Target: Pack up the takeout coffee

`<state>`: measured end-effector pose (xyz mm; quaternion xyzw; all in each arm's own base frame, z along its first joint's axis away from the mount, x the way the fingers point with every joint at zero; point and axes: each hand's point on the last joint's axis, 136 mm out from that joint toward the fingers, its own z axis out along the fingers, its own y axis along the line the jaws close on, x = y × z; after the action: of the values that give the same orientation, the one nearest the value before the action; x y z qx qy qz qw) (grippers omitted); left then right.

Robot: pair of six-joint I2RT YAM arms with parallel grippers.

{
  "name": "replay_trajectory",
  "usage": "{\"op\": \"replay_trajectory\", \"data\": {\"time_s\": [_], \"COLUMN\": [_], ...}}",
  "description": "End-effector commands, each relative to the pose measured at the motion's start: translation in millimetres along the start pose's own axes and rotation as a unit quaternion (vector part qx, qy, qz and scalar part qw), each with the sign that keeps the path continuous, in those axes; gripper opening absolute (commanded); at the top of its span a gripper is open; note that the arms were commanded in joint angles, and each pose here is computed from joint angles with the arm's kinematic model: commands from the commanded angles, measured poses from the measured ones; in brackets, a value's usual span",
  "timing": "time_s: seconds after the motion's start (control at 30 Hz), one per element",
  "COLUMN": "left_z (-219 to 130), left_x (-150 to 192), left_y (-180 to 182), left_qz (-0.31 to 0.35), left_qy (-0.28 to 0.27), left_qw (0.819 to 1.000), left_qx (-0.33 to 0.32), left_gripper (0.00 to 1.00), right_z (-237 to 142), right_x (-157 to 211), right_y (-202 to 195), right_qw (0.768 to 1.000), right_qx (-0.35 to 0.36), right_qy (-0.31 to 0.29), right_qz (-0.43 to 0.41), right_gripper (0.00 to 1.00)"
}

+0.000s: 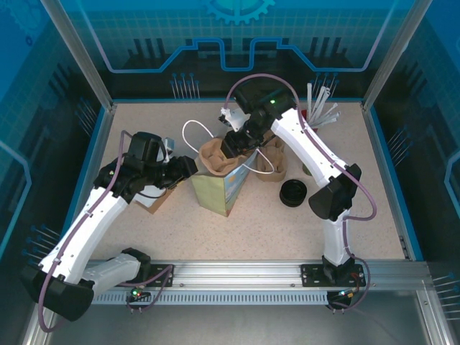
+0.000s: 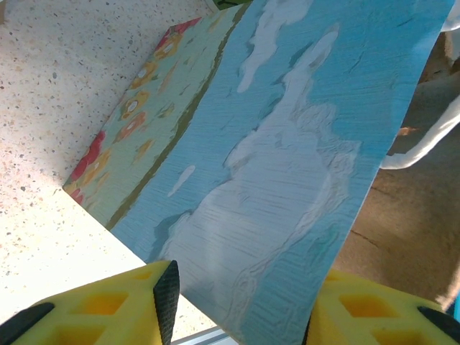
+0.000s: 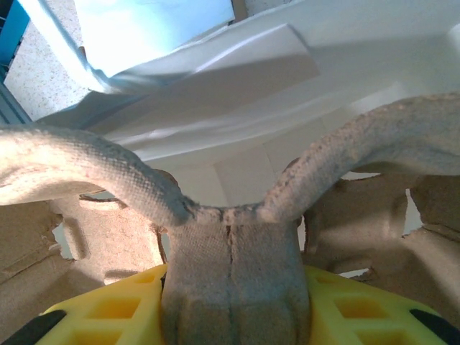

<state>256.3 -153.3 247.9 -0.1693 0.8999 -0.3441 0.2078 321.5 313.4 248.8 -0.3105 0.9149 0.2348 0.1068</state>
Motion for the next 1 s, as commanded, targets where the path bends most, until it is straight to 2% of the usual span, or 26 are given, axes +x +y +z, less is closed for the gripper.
{"op": "replay_trajectory", "data": {"time_s": [0.0,0.27,0.4,0.97], "left_z": [-3.7,-4.8,-4.8,-7.4], "left_x": [3.0,0.2,-3.3,-5.0], "left_y": [1.7,-3.7,-8.0,-37.3], "left_qz": [0.000,0.001,0.001,0.024], "left_qy": [-0.001,-0.007,-0.010,-0.008], "left_qw": [1.000,1.000,1.000,0.999], "left_qx": [0.001,0.010,0.015,0.034], "left_gripper": [0.45,0.32,0.30,0.27], "right_z": [3.0,1.7,3.2,20.8], "right_x": [5.9,16.1,20.8,35.7], "right_y": [-5.7,-8.5,-8.4,-7.0], "right_qw": [0.999,0.994,0.992,0.977], "right_qx": [0.028,0.072,0.084,0.130], "right_qy": [0.017,0.040,0.053,0.107], "right_qz": [-0.014,-0.067,-0.083,-0.133], "right_gripper": [0.42,0.42,0.42,0.43]}}
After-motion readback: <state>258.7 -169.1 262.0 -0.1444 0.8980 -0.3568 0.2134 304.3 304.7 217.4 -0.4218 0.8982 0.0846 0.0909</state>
